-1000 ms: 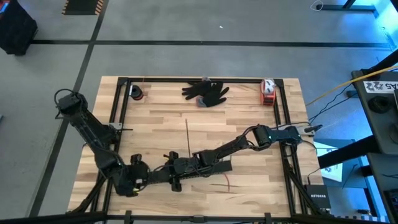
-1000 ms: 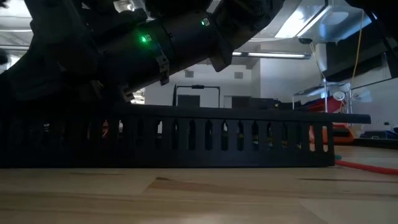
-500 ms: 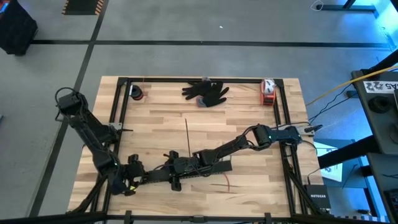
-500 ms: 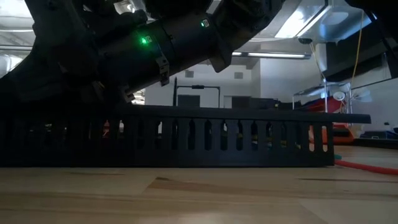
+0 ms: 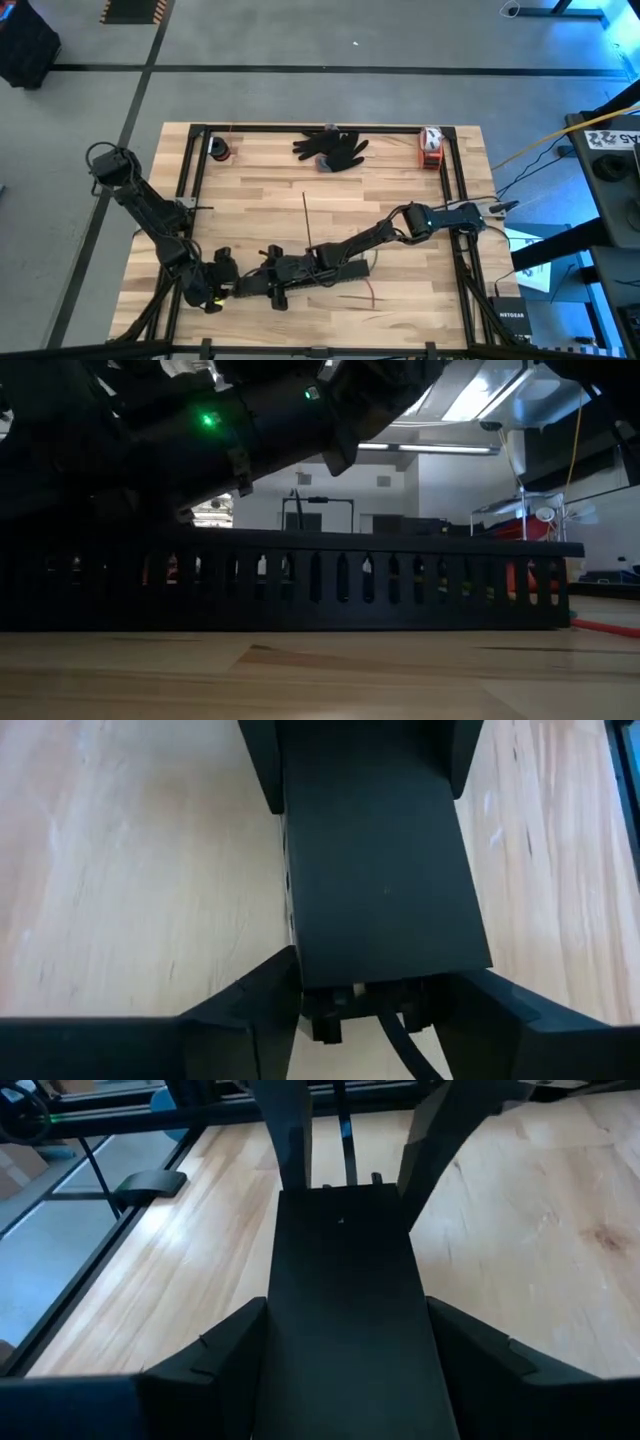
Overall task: Ziptie cables
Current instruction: Close the black cable duct lid
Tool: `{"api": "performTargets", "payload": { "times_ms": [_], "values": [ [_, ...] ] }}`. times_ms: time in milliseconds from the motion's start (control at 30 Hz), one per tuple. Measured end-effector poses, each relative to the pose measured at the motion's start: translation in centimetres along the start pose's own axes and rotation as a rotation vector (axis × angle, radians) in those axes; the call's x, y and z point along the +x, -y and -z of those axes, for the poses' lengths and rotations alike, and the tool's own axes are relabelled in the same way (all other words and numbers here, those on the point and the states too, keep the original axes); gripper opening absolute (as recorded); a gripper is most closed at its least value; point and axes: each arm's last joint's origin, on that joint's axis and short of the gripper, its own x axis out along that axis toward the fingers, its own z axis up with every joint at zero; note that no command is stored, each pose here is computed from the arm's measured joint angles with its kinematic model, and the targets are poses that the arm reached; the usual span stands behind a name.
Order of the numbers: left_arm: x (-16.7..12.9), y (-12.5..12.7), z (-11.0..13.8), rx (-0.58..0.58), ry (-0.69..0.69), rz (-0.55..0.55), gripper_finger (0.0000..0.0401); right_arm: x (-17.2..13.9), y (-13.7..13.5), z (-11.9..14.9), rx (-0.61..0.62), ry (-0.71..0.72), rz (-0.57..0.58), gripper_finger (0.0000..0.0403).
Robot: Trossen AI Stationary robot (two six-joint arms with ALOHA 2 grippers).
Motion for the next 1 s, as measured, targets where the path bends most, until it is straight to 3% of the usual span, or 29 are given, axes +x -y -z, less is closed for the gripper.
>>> {"api": "performTargets", "payload": {
  "times_ms": [400,500,633,800,1000],
  "values": [
    [0.4,-0.3,-0.5,-0.005,-0.047,0.03,0.0255,0.0,-0.1,0.0,-0.013,-0.044,0.007,0.0227],
    [0.2,-0.2,-0.9,-0.028,-0.122,0.046,0.0268,0.0,-0.1,0.0,-0.012,-0.047,0.006,0.0227],
    [-0.9,0.8,-0.8,-0.032,-0.2,0.029,0.0266,0.0,0.0,-0.1,0.001,-0.044,0.023,0.0227],
    [-2.2,2.3,-0.7,-0.014,-0.165,0.044,0.0253,0.0,0.0,0.0,-0.005,-0.055,0.009,0.0227],
    [-2.4,2.1,0.8,-0.036,-0.155,-0.006,0.0251,0.0,0.0,0.0,-0.003,-0.056,0.018,0.0227]
  ]
}}
